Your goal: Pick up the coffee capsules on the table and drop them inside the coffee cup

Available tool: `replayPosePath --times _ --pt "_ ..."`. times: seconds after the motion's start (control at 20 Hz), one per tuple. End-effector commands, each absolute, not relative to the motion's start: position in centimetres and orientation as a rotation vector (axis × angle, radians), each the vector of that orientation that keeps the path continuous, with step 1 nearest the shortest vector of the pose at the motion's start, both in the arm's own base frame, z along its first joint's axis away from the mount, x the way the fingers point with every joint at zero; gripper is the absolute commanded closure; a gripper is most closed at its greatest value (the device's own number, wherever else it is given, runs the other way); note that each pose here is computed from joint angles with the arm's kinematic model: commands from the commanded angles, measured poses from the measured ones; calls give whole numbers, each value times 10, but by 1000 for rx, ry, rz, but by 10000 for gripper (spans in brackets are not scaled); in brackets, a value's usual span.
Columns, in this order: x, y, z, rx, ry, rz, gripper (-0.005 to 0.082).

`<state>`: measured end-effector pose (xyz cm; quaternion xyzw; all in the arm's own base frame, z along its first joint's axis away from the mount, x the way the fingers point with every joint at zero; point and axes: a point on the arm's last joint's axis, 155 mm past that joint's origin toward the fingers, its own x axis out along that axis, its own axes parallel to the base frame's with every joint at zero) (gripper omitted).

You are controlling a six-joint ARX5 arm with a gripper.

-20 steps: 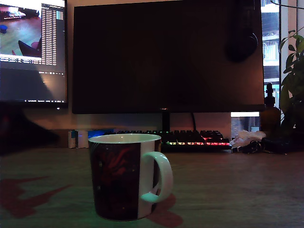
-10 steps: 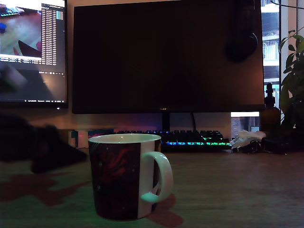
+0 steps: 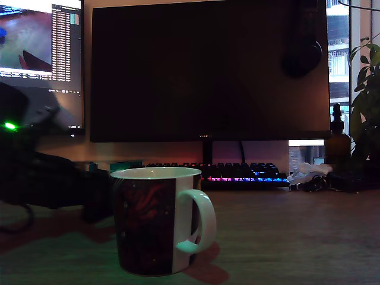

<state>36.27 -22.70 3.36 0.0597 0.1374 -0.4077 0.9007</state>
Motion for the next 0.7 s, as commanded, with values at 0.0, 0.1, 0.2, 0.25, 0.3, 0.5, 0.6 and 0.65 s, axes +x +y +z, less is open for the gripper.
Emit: replayPosePath --times 0.0,0.1,0.2,0.25,0.3,0.5,0.6,0.65 --pt "366 -235 35 133 267 -861 128" --pt "372 -240 35 135 261 -867 128" --pt "381 -244 32 134 272 -867 128" --pt "385 -245 29 134 285 -868 128" --pt "388 -247 29 134 289 -868 128" --pt "402 -252 33 133 293 -868 128" --pt "405 -254 29 132 327 -869 128" --pt "406 -254 29 132 333 -869 128"
